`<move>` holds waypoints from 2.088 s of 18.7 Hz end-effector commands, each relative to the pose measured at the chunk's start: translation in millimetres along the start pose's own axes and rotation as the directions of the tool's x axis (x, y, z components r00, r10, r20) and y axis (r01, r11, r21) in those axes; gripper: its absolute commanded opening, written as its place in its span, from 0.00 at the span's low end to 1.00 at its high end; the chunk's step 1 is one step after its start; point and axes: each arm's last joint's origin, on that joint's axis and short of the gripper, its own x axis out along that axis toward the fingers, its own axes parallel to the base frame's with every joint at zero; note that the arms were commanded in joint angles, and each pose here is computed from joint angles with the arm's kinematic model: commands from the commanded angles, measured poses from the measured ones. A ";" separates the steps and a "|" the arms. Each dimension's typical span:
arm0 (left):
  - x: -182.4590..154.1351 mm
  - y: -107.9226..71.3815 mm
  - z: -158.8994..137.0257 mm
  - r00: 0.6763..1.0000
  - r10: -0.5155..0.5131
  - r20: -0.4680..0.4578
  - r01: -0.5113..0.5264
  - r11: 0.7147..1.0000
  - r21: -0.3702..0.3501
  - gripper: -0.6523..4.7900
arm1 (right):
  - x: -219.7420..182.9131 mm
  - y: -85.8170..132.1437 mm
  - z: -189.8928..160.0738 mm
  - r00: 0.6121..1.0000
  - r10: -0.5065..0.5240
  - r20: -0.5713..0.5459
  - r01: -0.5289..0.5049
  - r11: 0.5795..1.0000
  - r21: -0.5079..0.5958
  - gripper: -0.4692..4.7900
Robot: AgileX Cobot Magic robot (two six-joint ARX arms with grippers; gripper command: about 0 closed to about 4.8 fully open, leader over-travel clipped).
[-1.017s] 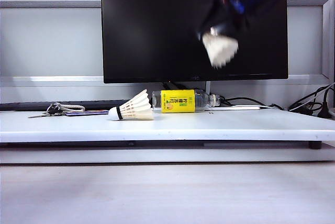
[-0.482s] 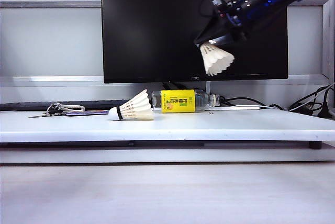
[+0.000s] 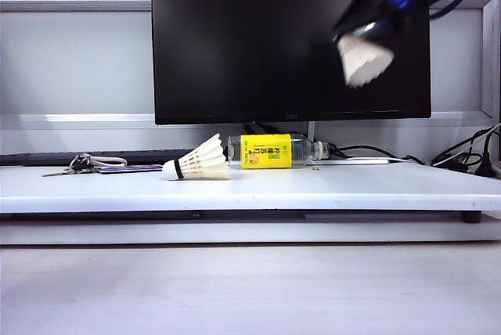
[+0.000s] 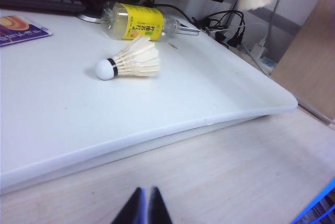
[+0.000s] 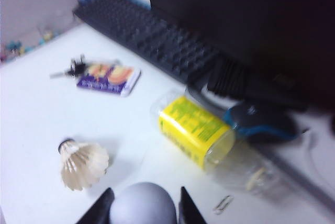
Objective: Stack the badminton balls on the table vertically.
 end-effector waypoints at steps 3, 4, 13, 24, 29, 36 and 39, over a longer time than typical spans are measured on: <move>0.2 0.7 -2.5 1.000 0.005 -0.013 -0.005 1.000 -0.005 0.17 | -50.6 30.4 -9.3 0.987 -0.063 0.147 0.074 0.995 -0.072 0.39; 0.2 0.7 -2.5 1.000 0.004 -0.013 -0.005 1.000 -0.006 0.17 | -52.3 33.9 -15.6 0.986 -0.065 0.151 0.076 0.994 -0.072 0.39; 0.1 0.5 -2.4 1.000 0.001 -0.014 -0.002 0.998 -0.057 0.17 | -26.8 52.3 -80.9 0.947 -0.137 0.292 0.137 0.990 0.020 0.39; 0.1 0.3 -2.5 1.000 -0.007 -0.016 0.006 0.995 -0.095 0.17 | 28.2 50.8 -110.7 0.946 -0.239 0.222 0.262 0.962 -0.081 0.39; 0.1 0.3 -2.5 1.000 -0.007 -0.016 0.006 0.995 -0.095 0.17 | 44.2 39.5 -119.5 0.905 -0.250 0.344 0.255 0.966 0.032 0.39; 0.1 0.3 -2.5 1.000 -0.006 -0.015 0.005 0.995 -0.102 0.17 | 59.3 30.4 -139.7 0.900 -0.279 0.335 0.276 0.959 0.057 0.39; 0.1 0.3 -2.5 1.000 -0.006 -0.015 0.005 0.995 -0.101 0.17 | 62.0 30.2 -140.6 0.882 -0.304 0.359 0.291 0.952 0.090 0.39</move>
